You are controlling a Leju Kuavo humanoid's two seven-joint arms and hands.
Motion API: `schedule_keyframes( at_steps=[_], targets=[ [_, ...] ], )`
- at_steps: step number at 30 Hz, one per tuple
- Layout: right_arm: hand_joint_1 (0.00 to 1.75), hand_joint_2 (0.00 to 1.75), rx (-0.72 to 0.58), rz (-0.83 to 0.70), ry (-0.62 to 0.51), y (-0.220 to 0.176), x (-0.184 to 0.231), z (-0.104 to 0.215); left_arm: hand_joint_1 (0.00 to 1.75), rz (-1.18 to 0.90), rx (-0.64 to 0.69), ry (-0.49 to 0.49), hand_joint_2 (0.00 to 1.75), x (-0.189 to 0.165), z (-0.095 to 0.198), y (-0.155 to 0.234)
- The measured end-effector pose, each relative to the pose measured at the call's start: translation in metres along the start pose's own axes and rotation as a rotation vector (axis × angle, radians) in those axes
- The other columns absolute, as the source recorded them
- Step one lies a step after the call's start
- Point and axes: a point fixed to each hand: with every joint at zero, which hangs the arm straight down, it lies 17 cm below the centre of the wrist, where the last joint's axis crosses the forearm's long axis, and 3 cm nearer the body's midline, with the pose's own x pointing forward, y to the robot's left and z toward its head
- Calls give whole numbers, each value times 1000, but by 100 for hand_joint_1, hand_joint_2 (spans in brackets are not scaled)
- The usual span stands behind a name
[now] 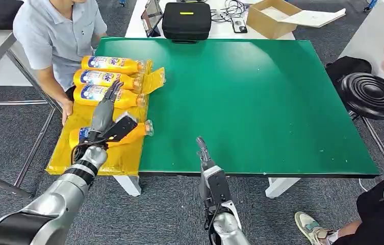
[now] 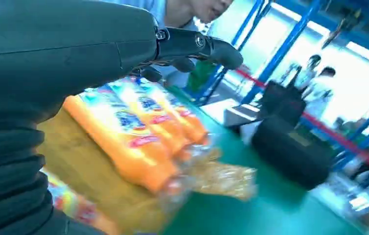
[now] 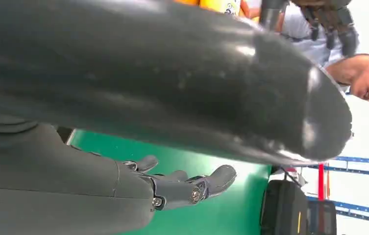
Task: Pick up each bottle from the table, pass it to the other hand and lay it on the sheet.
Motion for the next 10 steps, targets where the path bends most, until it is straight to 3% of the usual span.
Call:
schedule_keyframes(
  at_steps=[5, 10],
  targets=[
    [0, 0, -9, -7, 10, -1, -3, 4, 0, 161, 52, 10, 175, 6, 5, 6],
    [0, 0, -11, -11, 11, -2, -3, 4, 0, 175, 56, 11, 175, 6, 5, 7]
  ],
)
